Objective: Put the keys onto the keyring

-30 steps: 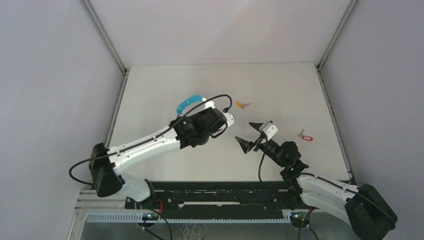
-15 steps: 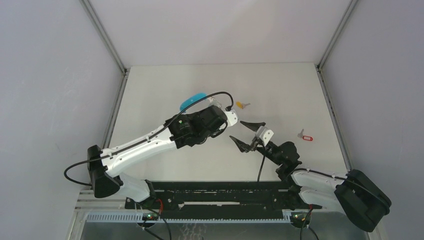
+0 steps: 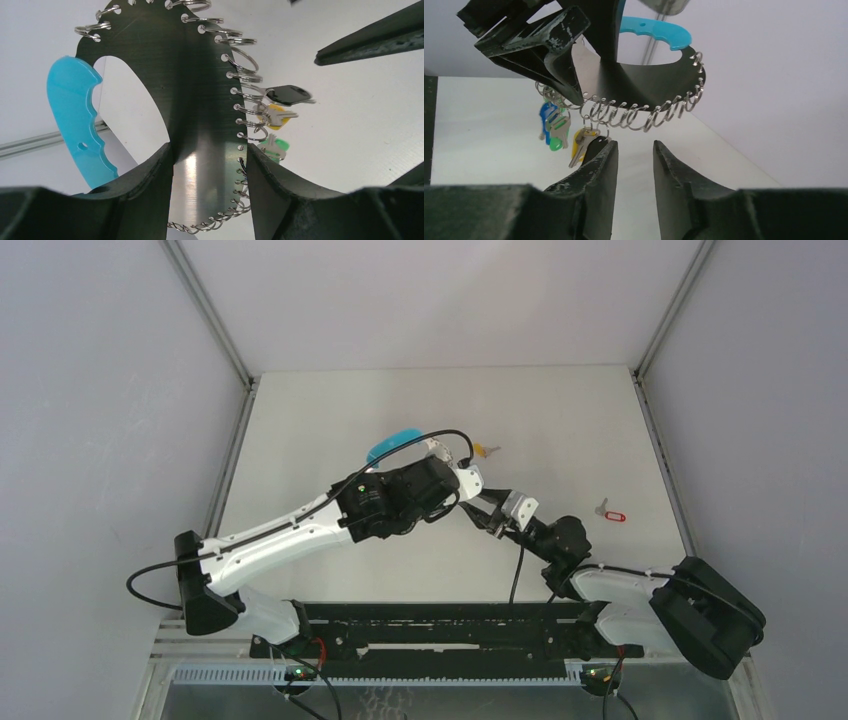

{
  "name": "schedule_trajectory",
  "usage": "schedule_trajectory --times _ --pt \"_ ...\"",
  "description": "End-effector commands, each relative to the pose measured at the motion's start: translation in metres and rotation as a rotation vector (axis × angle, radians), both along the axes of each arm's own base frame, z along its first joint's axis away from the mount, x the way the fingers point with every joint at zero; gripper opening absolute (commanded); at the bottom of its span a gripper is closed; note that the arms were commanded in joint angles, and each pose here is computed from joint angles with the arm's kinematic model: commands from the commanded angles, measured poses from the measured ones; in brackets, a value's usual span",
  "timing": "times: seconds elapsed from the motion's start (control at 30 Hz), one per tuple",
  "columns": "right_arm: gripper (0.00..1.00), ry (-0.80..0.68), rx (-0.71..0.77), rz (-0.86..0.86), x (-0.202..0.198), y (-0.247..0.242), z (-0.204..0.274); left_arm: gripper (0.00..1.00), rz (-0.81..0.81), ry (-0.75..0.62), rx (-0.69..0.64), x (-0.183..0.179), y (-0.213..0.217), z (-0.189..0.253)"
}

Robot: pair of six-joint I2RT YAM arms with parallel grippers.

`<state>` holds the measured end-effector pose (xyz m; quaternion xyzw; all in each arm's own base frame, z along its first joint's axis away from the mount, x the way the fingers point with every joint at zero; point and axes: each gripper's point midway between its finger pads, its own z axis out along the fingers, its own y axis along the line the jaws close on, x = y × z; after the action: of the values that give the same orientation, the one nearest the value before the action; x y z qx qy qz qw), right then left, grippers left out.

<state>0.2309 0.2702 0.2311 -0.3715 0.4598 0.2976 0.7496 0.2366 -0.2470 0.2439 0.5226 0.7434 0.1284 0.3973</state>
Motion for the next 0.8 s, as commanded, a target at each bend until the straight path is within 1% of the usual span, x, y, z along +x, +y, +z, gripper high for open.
schedule_trajectory --times 0.0,0.1,0.33,0.77 --pt "0.29 -0.081 0.065 0.042 -0.006 0.009 0.031 0.23 0.01 -0.07 -0.139 0.001 -0.004 0.047" --pt "0.23 -0.08 0.066 0.051 -0.008 0.013 0.03 0.23 0.014 -0.064 -0.142 0.0 -0.004 0.048" --pt "0.18 -0.078 0.071 0.051 -0.005 0.019 0.03 0.23 0.01 -0.061 -0.149 -0.003 -0.009 0.05" --pt "0.15 -0.076 0.068 0.07 -0.006 0.027 0.029 0.22 0.013 -0.063 -0.156 -0.004 -0.011 0.052"
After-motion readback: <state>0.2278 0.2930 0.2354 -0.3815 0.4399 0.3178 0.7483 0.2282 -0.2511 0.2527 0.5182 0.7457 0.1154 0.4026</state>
